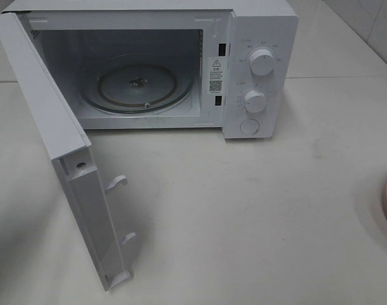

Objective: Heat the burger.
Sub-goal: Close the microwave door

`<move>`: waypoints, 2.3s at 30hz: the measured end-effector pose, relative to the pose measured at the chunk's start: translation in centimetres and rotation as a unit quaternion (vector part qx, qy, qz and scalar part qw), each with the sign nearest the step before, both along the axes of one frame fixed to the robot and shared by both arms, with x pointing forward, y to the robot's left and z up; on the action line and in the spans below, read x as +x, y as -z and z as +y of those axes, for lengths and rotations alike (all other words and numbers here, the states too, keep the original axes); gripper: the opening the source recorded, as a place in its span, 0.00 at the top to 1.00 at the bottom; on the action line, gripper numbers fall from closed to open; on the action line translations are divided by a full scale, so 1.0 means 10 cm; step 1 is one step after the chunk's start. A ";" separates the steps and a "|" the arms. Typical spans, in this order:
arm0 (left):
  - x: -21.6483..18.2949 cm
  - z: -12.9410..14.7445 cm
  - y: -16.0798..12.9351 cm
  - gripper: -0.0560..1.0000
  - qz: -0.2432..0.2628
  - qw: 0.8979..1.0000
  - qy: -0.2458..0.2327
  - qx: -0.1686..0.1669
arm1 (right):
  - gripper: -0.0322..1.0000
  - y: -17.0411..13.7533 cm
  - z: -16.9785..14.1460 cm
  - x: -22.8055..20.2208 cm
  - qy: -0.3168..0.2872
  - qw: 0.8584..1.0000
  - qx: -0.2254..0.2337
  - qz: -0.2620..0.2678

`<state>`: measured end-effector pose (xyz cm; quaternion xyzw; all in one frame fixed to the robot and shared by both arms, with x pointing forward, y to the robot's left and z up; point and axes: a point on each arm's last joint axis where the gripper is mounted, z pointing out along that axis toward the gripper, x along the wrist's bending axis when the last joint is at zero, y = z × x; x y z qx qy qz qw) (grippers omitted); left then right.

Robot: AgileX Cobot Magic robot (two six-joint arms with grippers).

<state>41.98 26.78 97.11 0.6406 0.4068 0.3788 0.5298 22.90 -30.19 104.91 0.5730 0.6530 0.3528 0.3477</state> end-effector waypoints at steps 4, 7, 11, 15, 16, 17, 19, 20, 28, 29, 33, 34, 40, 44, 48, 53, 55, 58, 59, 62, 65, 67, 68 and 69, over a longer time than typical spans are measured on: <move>0.10 -0.12 -0.02 0.95 0.001 1.000 0.025 -0.009 | 0.24 0.00 0.00 0.00 0.000 1.000 0.000 0.000; 0.12 -0.20 0.00 0.95 0.009 0.999 0.031 -0.022 | 0.24 0.00 0.00 0.00 0.000 1.000 0.000 0.000; 0.13 -0.28 0.05 0.95 0.018 0.999 0.035 -0.022 | 0.24 0.00 0.00 0.00 0.000 1.000 0.000 0.000; 0.15 -0.40 0.10 0.95 0.027 0.999 0.030 -0.021 | 0.24 0.00 0.00 0.00 0.000 1.000 0.000 0.000; 0.15 -0.40 0.10 0.95 0.027 0.999 0.030 -0.021 | 0.24 0.00 0.00 0.00 0.000 1.000 0.000 0.000; 0.17 -0.46 0.11 0.95 0.030 0.999 0.025 -0.026 | 0.24 0.00 0.00 0.00 0.000 1.000 0.000 0.000; 0.19 -0.52 0.12 0.95 0.034 0.999 0.021 -0.029 | 0.24 0.00 0.00 0.00 0.000 1.000 0.000 0.000; 0.20 -0.56 0.12 0.95 0.034 0.999 0.023 -0.027 | 0.24 0.00 0.00 0.00 0.000 1.000 0.000 0.000; 0.34 -0.91 0.17 0.95 0.043 0.999 0.022 -0.020 | 0.24 0.00 0.00 0.00 0.000 1.000 0.000 0.000; 0.34 -0.91 0.17 0.95 0.043 0.999 0.022 -0.020 | 0.24 0.00 0.00 0.00 0.000 1.000 0.000 0.000; 0.44 -1.12 0.20 0.95 0.051 0.998 0.004 -0.025 | 0.24 0.00 0.00 0.00 0.000 1.000 0.000 0.000; 0.48 -1.20 0.22 0.95 0.054 0.998 -0.001 -0.024 | 0.24 0.00 0.00 0.00 0.000 1.000 0.000 0.000; 0.58 -1.42 0.26 0.95 0.060 0.998 -0.017 -0.030 | 0.24 0.00 0.00 0.00 0.000 1.000 0.000 0.000; 0.69 -1.58 0.25 0.95 0.059 0.997 -0.034 -0.035 | 0.24 0.00 0.00 0.00 0.000 1.000 0.000 0.000; 0.83 -1.74 0.22 0.95 0.064 0.997 -0.044 -0.028 | 0.24 0.00 0.00 0.00 0.000 1.000 0.000 0.000; 1.01 -1.87 0.18 0.95 0.066 0.995 -0.066 -0.027 | 0.24 0.00 0.00 0.00 0.000 1.000 0.000 0.000; 1.11 -1.94 0.15 0.95 0.062 0.994 -0.082 -0.029 | 0.24 0.00 0.00 0.00 0.000 1.000 0.000 0.000; 1.21 -2.01 0.14 0.95 0.059 0.993 -0.097 -0.022 | 0.24 0.00 0.00 0.00 0.000 1.000 0.000 0.000; 1.21 -2.01 0.14 0.95 0.059 0.993 -0.097 -0.022 | 0.24 0.00 0.00 0.00 0.000 1.000 0.000 0.000; 1.30 -2.07 0.14 0.95 0.059 0.992 -0.112 -0.017 | 0.24 0.00 0.00 0.00 0.000 1.000 0.000 0.000; 1.33 -2.16 0.15 0.95 0.071 0.991 -0.109 -0.010 | 0.24 0.00 0.00 0.00 0.000 1.000 0.000 0.000; 1.36 -2.22 0.15 0.95 0.079 0.992 -0.103 -0.007 | 0.24 0.00 0.00 0.00 0.000 1.000 0.000 0.000; 1.38 -2.25 0.16 0.95 0.082 0.991 -0.101 -0.006 | 0.24 0.00 0.00 0.00 0.000 1.000 0.000 0.000; 1.42 -2.29 0.16 0.95 0.082 0.992 -0.100 -0.003 | 0.24 0.00 0.00 0.00 0.000 1.000 0.000 0.000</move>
